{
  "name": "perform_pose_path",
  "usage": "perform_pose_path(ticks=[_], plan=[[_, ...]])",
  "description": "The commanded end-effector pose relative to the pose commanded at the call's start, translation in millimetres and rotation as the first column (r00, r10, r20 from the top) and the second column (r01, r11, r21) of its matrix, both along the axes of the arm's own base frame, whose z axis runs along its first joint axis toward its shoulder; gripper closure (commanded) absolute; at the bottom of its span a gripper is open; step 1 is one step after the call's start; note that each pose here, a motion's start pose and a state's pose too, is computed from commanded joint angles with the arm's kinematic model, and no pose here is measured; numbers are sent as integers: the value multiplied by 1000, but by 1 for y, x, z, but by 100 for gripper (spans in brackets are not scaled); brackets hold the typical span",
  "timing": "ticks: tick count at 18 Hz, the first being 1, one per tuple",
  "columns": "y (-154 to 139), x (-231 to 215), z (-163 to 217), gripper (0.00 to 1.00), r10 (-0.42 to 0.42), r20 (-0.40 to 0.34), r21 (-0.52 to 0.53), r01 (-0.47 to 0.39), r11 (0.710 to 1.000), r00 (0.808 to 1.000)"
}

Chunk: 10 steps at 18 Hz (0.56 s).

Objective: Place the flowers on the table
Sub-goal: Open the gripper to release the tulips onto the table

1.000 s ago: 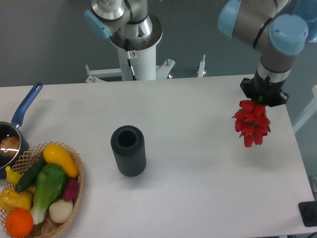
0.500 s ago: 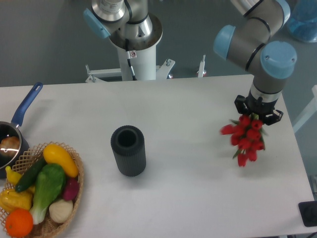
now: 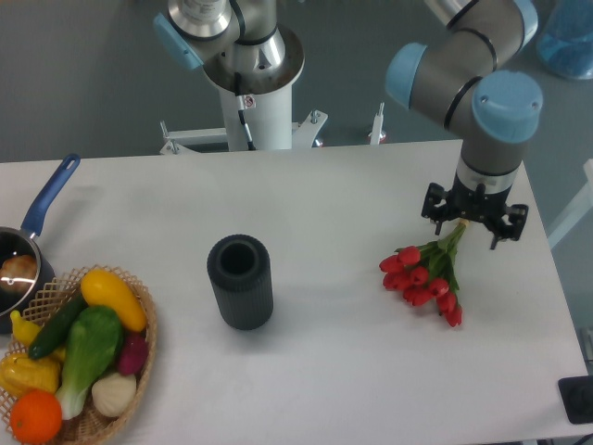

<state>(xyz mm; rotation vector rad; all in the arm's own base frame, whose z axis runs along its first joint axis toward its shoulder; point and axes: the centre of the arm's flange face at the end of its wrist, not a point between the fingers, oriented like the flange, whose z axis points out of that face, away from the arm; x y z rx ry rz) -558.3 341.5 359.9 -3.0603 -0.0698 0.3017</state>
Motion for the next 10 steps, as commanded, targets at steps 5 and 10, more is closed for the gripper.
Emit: perform_pose_path(ticks=[5,10], plan=[[-27,-17,7,0,-199,-26,-48,198,979,980],[-28,-18,7,0,-226,-28,-53,224,973,974]])
